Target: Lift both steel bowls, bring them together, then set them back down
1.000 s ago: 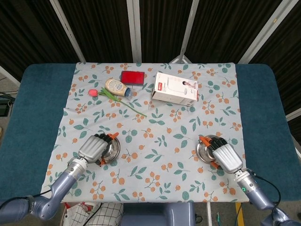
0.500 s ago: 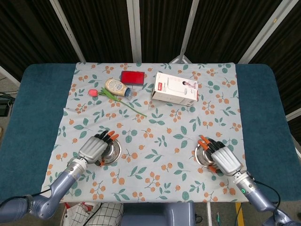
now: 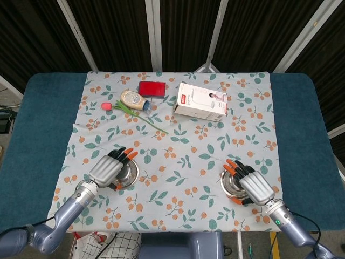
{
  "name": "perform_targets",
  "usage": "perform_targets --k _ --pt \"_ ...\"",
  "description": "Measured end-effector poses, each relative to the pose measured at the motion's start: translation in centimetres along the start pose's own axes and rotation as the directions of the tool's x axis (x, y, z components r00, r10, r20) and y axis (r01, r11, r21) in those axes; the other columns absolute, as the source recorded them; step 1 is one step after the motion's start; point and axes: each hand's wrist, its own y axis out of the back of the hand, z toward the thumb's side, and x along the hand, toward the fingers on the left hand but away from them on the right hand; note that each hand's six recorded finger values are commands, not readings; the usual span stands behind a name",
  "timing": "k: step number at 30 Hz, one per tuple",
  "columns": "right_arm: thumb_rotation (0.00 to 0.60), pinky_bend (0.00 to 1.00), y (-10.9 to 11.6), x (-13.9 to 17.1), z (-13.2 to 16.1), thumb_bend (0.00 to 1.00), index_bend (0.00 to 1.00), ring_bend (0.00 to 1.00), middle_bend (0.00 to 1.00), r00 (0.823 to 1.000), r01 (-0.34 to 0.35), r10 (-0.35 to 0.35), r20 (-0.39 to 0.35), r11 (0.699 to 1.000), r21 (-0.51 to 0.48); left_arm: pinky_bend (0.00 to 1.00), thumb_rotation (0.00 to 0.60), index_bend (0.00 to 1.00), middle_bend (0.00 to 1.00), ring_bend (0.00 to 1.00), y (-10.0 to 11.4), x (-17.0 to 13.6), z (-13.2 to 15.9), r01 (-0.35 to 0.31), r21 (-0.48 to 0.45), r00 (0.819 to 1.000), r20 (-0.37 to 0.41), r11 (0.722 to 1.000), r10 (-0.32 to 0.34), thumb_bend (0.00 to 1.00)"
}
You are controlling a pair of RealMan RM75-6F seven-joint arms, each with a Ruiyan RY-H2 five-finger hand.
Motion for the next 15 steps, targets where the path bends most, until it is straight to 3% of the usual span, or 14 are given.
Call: perform_targets --k 6,11,15 --pt "0.350 0.20 1.7 0.2 1.2 0.25 0.00 0.00 0.00 0.997 0.071 -0.073 -0.027 0.996 -0.050 0.12 0.600 0.00 0.00 0.00 1.2 -1.2 0.2 -0.055 -0.033 0.998 0.018 0.998 0.055 0.00" --pt "0.447 0.10 3.3 0.4 1.8 0.25 0.00 0.00 0.00 0.989 0.143 -0.145 -0.038 0.988 -0.057 0.12 0.600 0.00 0.00 0.00 1.9 -2.8 -0.3 -0.112 -0.050 0.993 0.016 0.992 0.113 0.00" --pt "0.533 0.02 4.7 1.4 1.5 0.25 0.00 0.00 0.00 0.978 0.208 -0.208 -0.001 0.978 -0.018 0.11 0.599 0.00 0.00 0.00 1.9 -5.3 -1.5 -0.150 -0.039 0.989 -0.019 0.988 0.149 0.00"
